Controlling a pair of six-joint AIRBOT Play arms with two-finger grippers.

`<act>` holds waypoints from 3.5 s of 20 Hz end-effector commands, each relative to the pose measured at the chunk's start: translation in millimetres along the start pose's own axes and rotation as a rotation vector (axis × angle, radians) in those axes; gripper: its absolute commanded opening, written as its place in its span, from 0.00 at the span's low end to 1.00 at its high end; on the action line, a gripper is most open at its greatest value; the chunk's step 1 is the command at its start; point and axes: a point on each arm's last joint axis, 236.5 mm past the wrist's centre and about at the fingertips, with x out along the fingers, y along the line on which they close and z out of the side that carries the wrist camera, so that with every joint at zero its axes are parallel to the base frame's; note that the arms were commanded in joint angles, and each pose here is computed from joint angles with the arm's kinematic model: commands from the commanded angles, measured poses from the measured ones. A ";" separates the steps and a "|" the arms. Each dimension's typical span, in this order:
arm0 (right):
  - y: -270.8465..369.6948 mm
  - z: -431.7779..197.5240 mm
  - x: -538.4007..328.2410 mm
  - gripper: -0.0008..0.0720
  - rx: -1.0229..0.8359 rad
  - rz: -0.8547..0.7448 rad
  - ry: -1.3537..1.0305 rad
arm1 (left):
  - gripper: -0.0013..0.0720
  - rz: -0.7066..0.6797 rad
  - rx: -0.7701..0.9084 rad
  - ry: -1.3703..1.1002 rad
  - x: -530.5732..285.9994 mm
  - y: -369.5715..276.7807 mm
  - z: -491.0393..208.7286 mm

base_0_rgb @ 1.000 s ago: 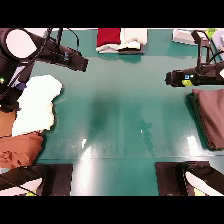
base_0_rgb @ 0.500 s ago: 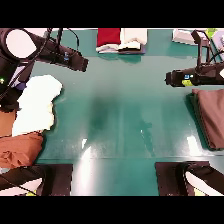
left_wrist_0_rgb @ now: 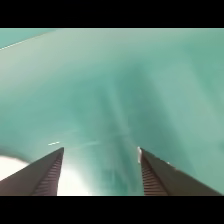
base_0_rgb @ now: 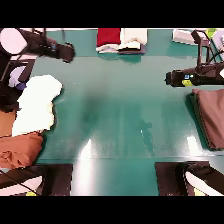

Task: Fold the shirts.

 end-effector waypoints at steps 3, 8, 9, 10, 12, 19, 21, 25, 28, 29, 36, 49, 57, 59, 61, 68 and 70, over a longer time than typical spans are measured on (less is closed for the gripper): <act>0.4 0.3 0.1 0.04 -0.001 0.000 0.000 | 0.78 0.188 -0.145 0.338 44.7 119.9 -89.8; 0.4 0.1 0.1 0.04 -0.001 0.000 0.000 | 0.78 0.184 -0.177 0.576 121.7 138.2 -167.8; 0.3 -0.1 0.2 0.04 -0.001 0.000 0.001 | 0.78 0.181 -0.178 0.598 132.4 138.5 -177.2; 0.3 -0.2 0.3 0.04 -0.001 0.000 0.001 | 0.78 0.182 -0.176 0.615 141.6 139.7 -185.2; 0.3 -0.1 0.3 0.04 -0.001 0.000 0.001 | 0.78 0.187 -0.170 0.617 150.5 142.2 -189.7; 3.8 16.0 -6.6 0.04 -0.005 0.007 -0.055 | 0.05 0.197 -0.167 0.565 131.0 143.5 -165.0; 12.3 37.1 -27.9 0.04 -0.020 0.019 -0.110 | 0.05 0.214 -0.155 0.401 92.3 144.7 -107.1; 33.8 94.9 -91.3 0.04 -0.059 0.049 -0.303 | 0.05 0.248 -0.035 0.000 -58.0 116.2 17.1; 44.7 124.3 -131.8 0.04 -0.078 0.063 -0.424 | 0.05 0.174 0.048 -0.223 -152.9 58.5 56.9; 47.7 130.3 -141.6 0.04 -0.083 0.068 -0.452 | 0.05 0.130 0.077 -0.272 -172.7 36.0 62.2; 49.5 146.6 -173.1 0.04 -0.086 0.067 -0.531 | 0.05 -0.255 0.345 -0.176 -148.6 -150.9 26.5; 32.4 133.5 -165.9 0.04 -0.063 0.027 -0.460 | 0.82 -0.294 0.289 0.438 -6.7 -155.0 -96.1; 30.1 131.7 -153.0 0.04 -0.058 0.025 -0.425 | 0.82 -0.462 0.129 0.690 9.2 -196.3 -264.6; 26.4 125.8 -139.0 0.04 -0.053 0.018 -0.373 | 0.82 -0.501 0.097 0.683 17.6 -218.3 -290.7; 23.2 120.7 -125.2 0.04 -0.048 0.013 -0.325 | 0.82 -0.515 0.093 0.678 22.8 -231.0 -309.0; 16.9 114.3 -93.2 0.04 -0.033 0.008 -0.236 | 0.62 -0.528 0.048 0.739 38.7 -251.0 -339.3; 14.8 109.1 -86.1 0.04 -0.030 0.004 -0.203 | 0.06 -0.492 0.091 0.720 44.2 -237.2 -333.1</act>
